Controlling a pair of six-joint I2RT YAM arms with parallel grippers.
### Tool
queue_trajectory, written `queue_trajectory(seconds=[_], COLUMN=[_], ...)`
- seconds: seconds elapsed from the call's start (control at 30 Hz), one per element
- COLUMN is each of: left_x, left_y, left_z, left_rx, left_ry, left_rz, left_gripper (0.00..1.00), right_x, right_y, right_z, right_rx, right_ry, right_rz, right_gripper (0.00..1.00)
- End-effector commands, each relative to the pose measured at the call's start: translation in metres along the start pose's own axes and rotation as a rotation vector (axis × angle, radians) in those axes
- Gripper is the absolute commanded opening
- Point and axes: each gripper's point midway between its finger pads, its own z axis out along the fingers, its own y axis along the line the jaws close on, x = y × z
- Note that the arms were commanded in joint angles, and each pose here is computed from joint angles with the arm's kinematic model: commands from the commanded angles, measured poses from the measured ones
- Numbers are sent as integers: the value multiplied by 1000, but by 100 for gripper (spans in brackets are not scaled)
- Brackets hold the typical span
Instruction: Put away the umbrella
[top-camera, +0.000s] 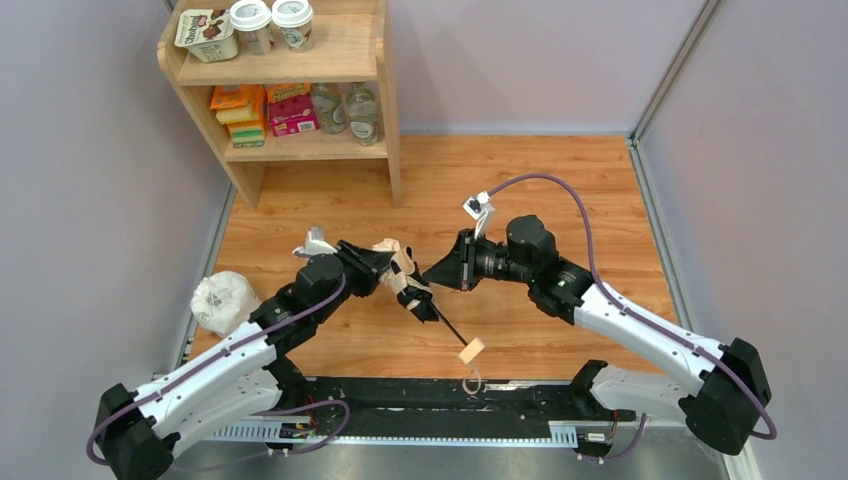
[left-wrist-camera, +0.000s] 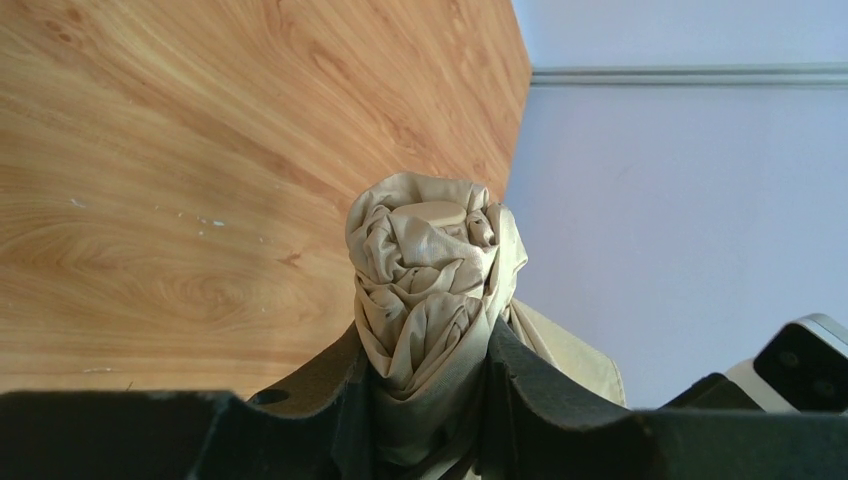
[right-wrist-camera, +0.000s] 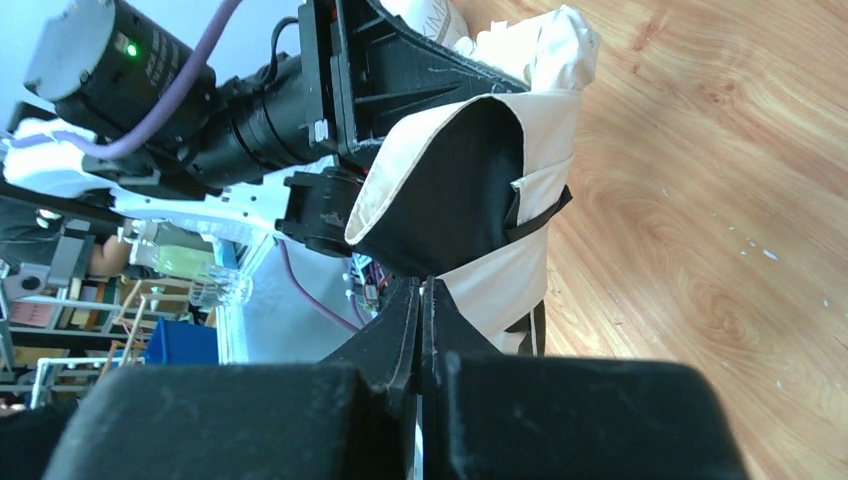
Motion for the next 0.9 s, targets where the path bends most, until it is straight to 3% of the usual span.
queue_trajectory(seconds=[0.0, 0.1, 0.47, 0.87], left_x=[-28, -29, -18, -4], left_y=[29, 30, 26, 40], left_z=[5, 6, 15, 20], left_rx=[-180, -188, -258, -318], left_ry=[-137, -129, -42, 6], left_rz=[-32, -45, 132, 186], left_gripper=[0, 0, 0, 0], right_x=[-8, -5, -8, -26], right_y=[50, 56, 59, 22], right_z=[-21, -29, 0, 48], right_rx=[-190, -215, -216, 7], right_ry=[-22, -20, 104, 99], right_rz=[-157, -197, -220, -150], right_gripper=[0, 0, 0, 0])
